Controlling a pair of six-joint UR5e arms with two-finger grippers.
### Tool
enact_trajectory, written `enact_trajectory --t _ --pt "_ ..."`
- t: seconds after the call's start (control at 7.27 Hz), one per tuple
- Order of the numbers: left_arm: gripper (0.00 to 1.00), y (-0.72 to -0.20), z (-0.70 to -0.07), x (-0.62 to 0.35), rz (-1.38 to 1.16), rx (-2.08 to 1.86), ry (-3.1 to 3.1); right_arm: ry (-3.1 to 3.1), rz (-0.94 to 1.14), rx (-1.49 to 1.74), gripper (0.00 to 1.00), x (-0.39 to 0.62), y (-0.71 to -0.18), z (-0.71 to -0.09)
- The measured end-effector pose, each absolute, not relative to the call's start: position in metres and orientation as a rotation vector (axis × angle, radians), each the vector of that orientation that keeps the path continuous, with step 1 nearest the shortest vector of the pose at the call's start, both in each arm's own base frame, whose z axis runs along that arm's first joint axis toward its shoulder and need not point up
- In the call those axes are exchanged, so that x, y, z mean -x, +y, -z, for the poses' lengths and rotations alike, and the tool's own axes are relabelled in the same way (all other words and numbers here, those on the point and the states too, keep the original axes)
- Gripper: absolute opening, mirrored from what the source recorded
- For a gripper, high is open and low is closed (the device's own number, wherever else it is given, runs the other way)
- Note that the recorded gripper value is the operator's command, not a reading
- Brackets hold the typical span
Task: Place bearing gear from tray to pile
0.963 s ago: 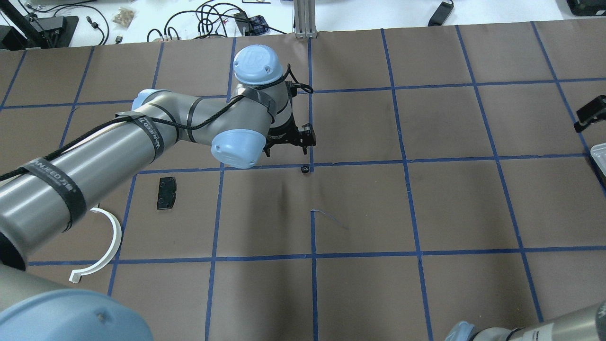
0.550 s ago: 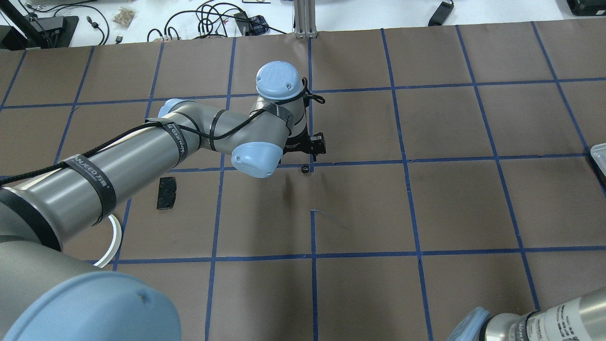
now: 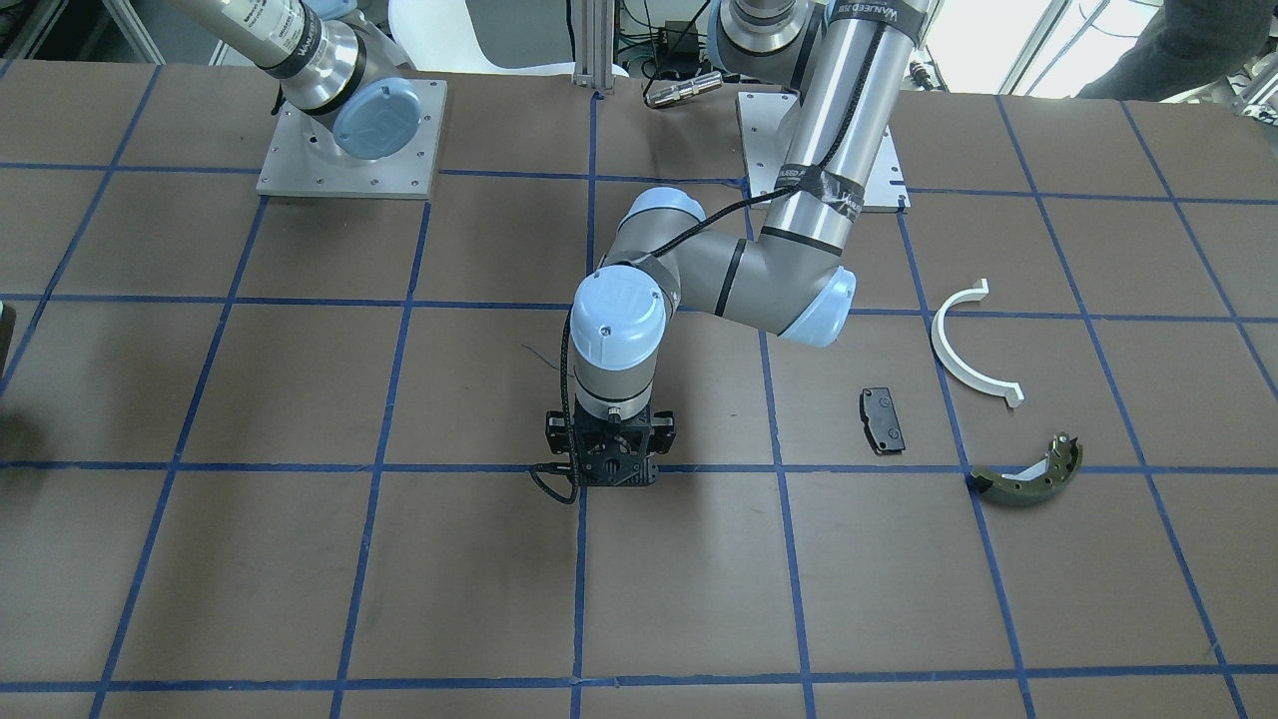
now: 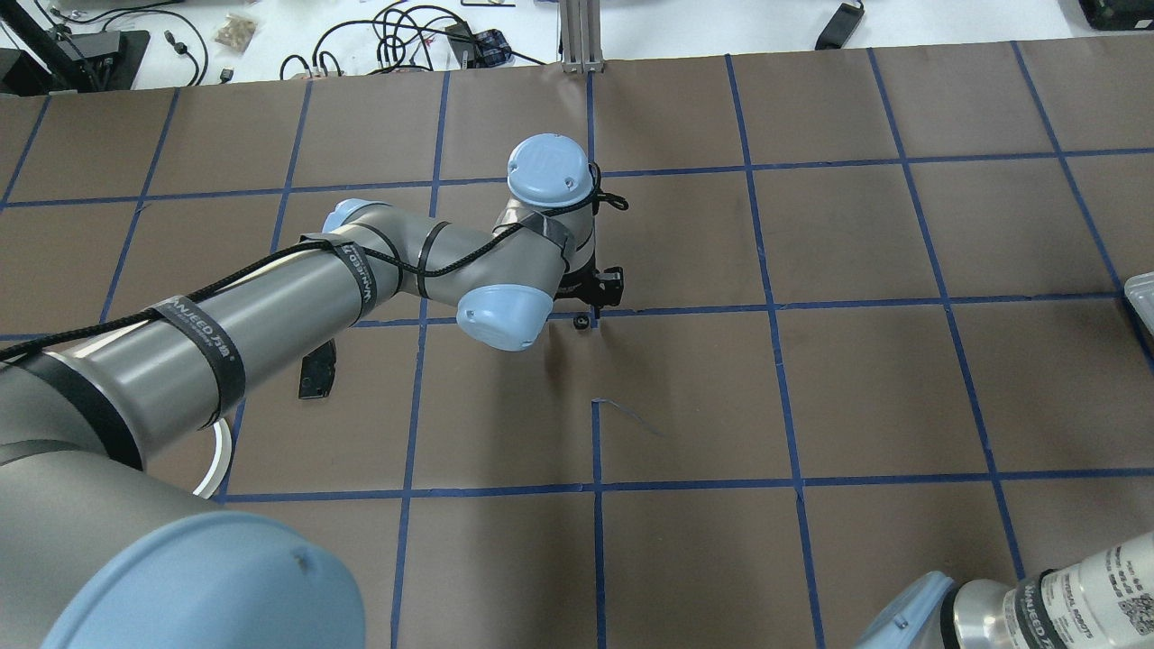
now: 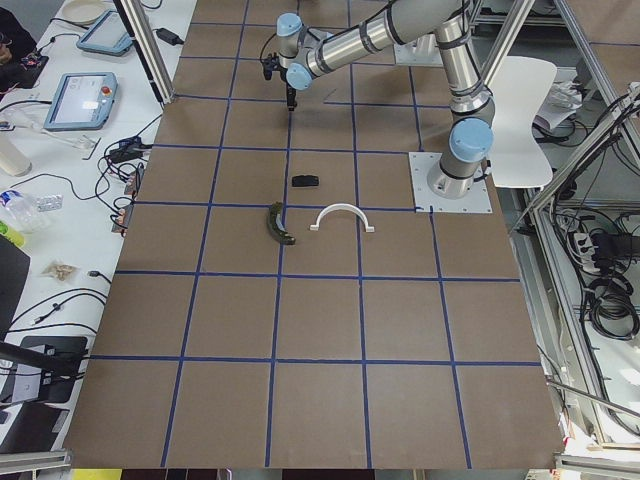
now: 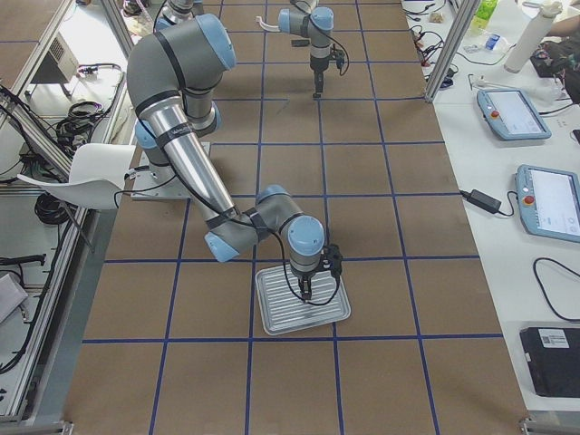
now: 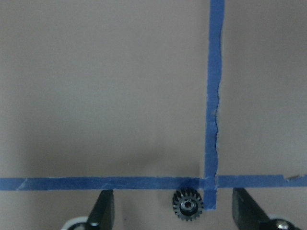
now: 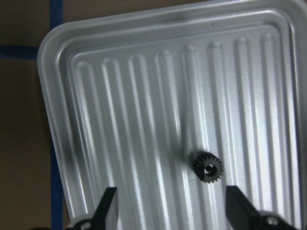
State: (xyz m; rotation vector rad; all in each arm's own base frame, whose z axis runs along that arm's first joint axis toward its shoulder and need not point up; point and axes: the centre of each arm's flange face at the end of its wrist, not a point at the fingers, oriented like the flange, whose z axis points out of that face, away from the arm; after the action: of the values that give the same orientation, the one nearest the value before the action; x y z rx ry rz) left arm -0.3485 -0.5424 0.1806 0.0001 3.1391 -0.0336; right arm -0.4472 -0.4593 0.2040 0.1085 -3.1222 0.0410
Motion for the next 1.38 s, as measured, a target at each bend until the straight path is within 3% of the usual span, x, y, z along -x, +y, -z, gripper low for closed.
enact_trajectory --t 0.41,0.55,0.83,0.96,1.1,1.38 --pt "0.73 -0.536 -0.178 0.356 0.029 -0.026 3.132 -3.088 -0.072 -0.105 0.67 0.458 -0.462 -0.191" --pt "0.67 -0.536 -0.175 0.356 0.024 -0.027 3.130 -3.077 -0.080 -0.103 0.66 0.460 -0.463 -0.189" --pt "0.10 -0.537 -0.171 0.357 0.018 -0.027 3.129 -3.068 -0.088 -0.100 0.60 0.462 -0.464 -0.187" --pt "0.00 -0.538 -0.172 0.357 0.023 -0.027 3.130 -3.068 -0.088 -0.099 0.58 0.462 -0.464 -0.184" --pt "0.00 -0.538 -0.173 0.358 0.029 -0.026 3.130 -3.067 -0.091 -0.098 0.49 0.464 -0.465 -0.179" --pt "0.00 -0.541 -0.182 0.357 0.053 -0.028 3.135 -3.062 -0.095 -0.094 0.09 0.465 -0.466 -0.176"
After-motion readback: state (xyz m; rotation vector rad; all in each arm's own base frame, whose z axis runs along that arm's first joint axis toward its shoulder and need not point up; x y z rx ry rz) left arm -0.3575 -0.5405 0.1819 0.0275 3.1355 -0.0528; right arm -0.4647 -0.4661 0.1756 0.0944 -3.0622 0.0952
